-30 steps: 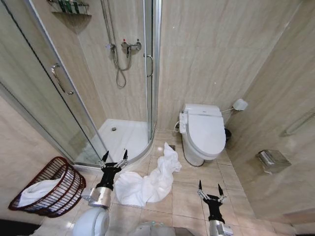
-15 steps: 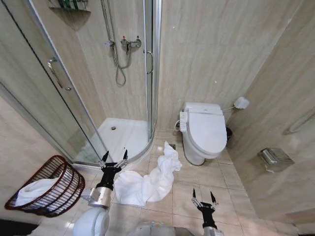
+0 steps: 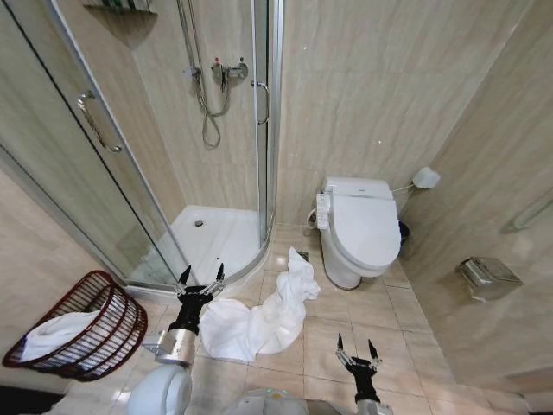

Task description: Discard the used towel into the hamper.

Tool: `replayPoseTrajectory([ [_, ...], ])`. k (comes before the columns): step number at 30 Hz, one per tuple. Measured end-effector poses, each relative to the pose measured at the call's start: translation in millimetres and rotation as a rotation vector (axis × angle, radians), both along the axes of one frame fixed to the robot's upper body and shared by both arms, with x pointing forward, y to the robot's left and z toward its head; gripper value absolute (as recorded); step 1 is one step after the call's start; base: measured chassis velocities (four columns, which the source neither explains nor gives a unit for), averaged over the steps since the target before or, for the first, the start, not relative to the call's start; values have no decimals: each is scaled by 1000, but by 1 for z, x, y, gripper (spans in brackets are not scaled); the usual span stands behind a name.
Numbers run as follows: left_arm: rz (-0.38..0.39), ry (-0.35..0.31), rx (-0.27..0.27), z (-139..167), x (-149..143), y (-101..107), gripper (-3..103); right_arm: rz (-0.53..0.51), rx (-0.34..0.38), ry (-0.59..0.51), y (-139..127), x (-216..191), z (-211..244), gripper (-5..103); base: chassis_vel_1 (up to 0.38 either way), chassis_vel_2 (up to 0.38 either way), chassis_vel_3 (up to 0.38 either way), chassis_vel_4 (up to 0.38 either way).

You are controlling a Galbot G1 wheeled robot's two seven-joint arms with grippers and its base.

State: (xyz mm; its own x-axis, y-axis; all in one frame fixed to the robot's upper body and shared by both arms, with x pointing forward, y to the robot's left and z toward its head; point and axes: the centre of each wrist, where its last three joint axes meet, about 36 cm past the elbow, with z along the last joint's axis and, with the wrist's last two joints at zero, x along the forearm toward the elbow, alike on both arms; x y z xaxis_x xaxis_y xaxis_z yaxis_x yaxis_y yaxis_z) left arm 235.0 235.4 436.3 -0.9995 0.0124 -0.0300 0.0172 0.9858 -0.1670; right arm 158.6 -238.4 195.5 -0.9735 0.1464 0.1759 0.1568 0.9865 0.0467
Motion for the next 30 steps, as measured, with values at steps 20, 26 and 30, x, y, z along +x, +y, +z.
replayPoseTrajectory([
  [20,0,0,0,0,0,0,100,115,139,-12,-44,48,8,100,0,0,0,0],
  [26,0,0,0,0,0,0,100,154,183,-35,-47,58,18,100,0,0,0,0],
  [30,0,0,0,0,0,0,100,135,204,-38,-45,66,26,100,26,21,21,25],
])
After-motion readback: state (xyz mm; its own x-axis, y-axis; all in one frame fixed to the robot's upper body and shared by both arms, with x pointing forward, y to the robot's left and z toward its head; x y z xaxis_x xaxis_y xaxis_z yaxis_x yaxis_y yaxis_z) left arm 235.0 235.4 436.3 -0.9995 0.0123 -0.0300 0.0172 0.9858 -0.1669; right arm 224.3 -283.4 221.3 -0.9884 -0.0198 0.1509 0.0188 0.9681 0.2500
